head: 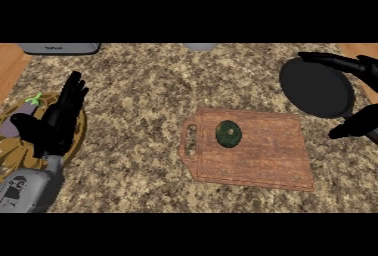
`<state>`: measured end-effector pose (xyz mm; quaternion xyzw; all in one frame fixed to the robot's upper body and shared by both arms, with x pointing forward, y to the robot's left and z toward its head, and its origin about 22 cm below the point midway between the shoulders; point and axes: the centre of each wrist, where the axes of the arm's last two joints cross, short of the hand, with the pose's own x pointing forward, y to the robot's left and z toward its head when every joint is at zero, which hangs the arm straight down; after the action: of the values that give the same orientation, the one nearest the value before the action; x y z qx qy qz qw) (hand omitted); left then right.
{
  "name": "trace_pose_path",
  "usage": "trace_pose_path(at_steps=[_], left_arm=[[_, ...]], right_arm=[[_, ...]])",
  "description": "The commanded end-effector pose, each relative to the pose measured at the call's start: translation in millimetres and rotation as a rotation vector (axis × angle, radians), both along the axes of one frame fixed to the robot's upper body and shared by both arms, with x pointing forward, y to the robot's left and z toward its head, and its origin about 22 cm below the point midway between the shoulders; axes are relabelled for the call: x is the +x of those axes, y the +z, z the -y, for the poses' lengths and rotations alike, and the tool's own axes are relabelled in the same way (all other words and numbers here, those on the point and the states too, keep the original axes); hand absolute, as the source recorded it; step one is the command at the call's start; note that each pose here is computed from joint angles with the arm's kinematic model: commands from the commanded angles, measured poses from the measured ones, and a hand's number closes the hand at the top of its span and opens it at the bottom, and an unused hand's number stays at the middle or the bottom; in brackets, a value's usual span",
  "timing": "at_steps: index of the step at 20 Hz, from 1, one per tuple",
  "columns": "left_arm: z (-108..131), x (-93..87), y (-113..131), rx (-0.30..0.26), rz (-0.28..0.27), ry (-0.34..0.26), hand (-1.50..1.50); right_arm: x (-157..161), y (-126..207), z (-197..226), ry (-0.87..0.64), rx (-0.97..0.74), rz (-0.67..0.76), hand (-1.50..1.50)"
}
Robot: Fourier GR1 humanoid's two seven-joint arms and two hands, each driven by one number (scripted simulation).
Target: Pick the squash from the cutting board and place it in the pan
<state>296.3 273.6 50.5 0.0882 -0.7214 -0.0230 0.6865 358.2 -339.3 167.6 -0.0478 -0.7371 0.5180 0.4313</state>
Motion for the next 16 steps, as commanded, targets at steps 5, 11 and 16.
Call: trace_pose_path(at_steps=[5, 11, 16], left_arm=[[4.9, -0.2, 0.3, 0.003, -0.008, 0.003, 0.00], [5.7, -5.5, -11.9, 0.006, -0.008, 0.019, 0.00], [-6.4, -7.3, -3.6, 0.009, -0.008, 0.021, 0.00]], right_arm=[[15.5, 43.0, -78.0, -0.009, -0.102, 0.079, -1.50], [-3.0, 36.0, -108.5, 0.091, -0.114, -0.002, -1.50], [-21.2, 9.0, -137.7, 0.169, -0.093, -0.061, -1.50]])
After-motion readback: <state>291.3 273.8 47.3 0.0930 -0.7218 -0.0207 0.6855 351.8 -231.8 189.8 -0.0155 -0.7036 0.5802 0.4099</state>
